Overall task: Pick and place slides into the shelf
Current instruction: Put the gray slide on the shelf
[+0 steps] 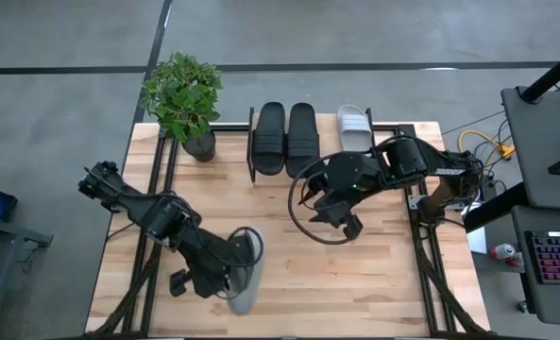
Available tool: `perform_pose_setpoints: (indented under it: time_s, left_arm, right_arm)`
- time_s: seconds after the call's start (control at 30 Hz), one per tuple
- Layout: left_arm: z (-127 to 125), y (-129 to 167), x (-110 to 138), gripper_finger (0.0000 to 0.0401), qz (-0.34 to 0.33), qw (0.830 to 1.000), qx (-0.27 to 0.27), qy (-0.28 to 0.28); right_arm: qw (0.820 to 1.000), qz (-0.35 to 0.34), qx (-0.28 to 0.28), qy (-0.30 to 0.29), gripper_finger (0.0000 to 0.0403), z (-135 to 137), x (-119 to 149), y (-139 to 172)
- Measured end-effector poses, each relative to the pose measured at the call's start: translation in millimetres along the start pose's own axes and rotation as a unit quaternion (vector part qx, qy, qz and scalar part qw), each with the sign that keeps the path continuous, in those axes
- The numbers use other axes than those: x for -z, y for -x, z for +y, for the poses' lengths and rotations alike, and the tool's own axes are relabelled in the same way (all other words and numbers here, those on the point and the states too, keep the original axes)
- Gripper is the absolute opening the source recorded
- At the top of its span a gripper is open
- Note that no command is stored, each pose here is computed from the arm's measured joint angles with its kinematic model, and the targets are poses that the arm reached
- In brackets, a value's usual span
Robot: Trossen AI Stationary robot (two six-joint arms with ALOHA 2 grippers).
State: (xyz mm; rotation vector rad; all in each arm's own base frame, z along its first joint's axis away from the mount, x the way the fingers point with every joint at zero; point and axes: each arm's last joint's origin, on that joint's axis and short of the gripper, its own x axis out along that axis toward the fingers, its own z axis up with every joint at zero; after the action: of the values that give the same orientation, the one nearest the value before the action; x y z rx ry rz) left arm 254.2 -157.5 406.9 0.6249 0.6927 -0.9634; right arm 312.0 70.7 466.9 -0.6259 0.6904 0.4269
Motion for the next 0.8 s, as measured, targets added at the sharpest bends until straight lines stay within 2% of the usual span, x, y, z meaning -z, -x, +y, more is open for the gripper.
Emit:
perform_pose_setpoints:
  time_s: [0.2,0.43,0.8]
  left_arm:
    - [8,-20,-6,0.0,-0.003,0.999,0.037,-0.033]
    - [11,-34,-4,0.0,0.012,0.998,0.048,-0.045]
    - [15,-32,-16,0.0,-0.068,0.985,0.042,-0.152]
  right_arm:
    - [0.998,-0.045,-0.034,0.021,0.0203,2,-6,0]
    - [0.989,-0.104,-0.089,0.056,0.0203,13,-16,2]
    - [0.98,-0.14,-0.084,0.113,0.0203,25,-30,-5]
